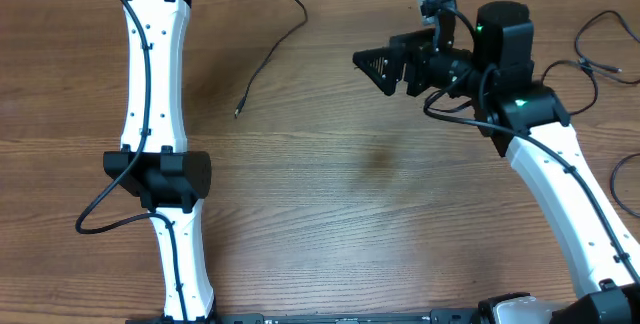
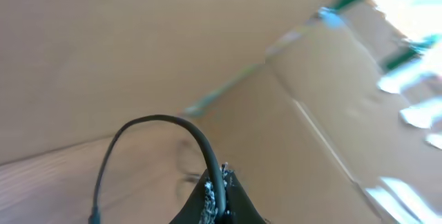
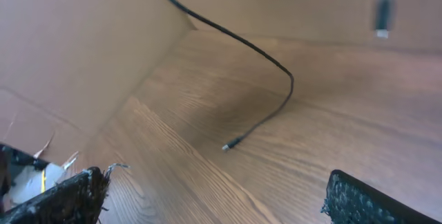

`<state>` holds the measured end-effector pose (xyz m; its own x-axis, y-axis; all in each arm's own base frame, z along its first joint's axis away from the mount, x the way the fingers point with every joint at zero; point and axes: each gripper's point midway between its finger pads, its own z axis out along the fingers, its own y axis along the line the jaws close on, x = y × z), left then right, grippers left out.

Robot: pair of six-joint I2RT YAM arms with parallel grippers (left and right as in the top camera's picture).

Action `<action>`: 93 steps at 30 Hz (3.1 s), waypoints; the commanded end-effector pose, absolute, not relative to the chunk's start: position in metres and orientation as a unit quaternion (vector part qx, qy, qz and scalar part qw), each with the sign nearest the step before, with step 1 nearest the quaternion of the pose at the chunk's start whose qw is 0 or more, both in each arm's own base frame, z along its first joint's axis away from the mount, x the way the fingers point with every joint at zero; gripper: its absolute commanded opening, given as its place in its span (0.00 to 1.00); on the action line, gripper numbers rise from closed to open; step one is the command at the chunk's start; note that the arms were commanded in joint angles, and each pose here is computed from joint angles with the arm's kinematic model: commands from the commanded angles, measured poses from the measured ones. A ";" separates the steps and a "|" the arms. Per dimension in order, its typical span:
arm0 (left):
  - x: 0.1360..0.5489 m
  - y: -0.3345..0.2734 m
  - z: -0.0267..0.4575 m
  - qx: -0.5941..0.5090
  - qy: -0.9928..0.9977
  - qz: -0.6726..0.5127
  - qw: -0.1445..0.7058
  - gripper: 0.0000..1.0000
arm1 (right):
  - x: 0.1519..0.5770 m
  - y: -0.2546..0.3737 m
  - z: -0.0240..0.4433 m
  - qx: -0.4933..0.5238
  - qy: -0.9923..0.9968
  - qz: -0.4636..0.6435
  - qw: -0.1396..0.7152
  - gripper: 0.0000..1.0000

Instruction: Untangle cables

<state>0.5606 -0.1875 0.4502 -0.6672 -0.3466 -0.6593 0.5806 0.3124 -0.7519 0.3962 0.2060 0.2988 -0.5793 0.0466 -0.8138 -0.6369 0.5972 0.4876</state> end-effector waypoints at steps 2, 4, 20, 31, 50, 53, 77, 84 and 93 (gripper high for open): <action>0.492 -0.216 0.506 0.126 0.669 -0.673 0.289 0.04 | 0.391 0.232 0.310 -0.242 0.756 0.420 0.440 1.00; 0.484 -0.221 0.514 0.138 0.660 -0.684 0.280 0.04 | 0.390 0.244 0.314 -0.256 0.743 0.425 0.448 1.00; 0.445 -0.234 0.565 0.174 0.604 -0.730 0.268 0.04 | 0.401 0.276 0.329 -0.296 0.686 0.433 0.504 1.00; 0.440 -0.244 0.564 0.183 0.601 -0.732 0.262 0.04 | 0.420 0.276 0.321 -0.257 0.696 0.439 0.507 0.04; 0.441 -0.237 0.561 0.279 0.573 -0.678 0.367 1.00 | 0.449 0.227 0.349 -0.163 0.699 0.448 0.534 0.04; 0.443 -0.230 0.557 0.326 0.554 -0.642 0.417 1.00 | 0.447 0.213 0.358 -0.155 0.695 0.455 0.535 0.04; 0.573 -0.138 0.384 0.084 0.819 -0.324 0.466 1.00 | 0.437 0.053 0.380 0.103 0.753 0.353 0.547 0.04; 0.572 -0.142 0.376 0.086 0.829 -0.305 0.461 1.00 | 0.412 -0.035 0.378 0.262 0.774 0.196 0.543 0.04; 0.578 -0.140 0.383 0.084 0.822 -0.294 0.481 1.00 | 0.413 -0.045 0.341 0.287 0.814 0.160 0.479 0.04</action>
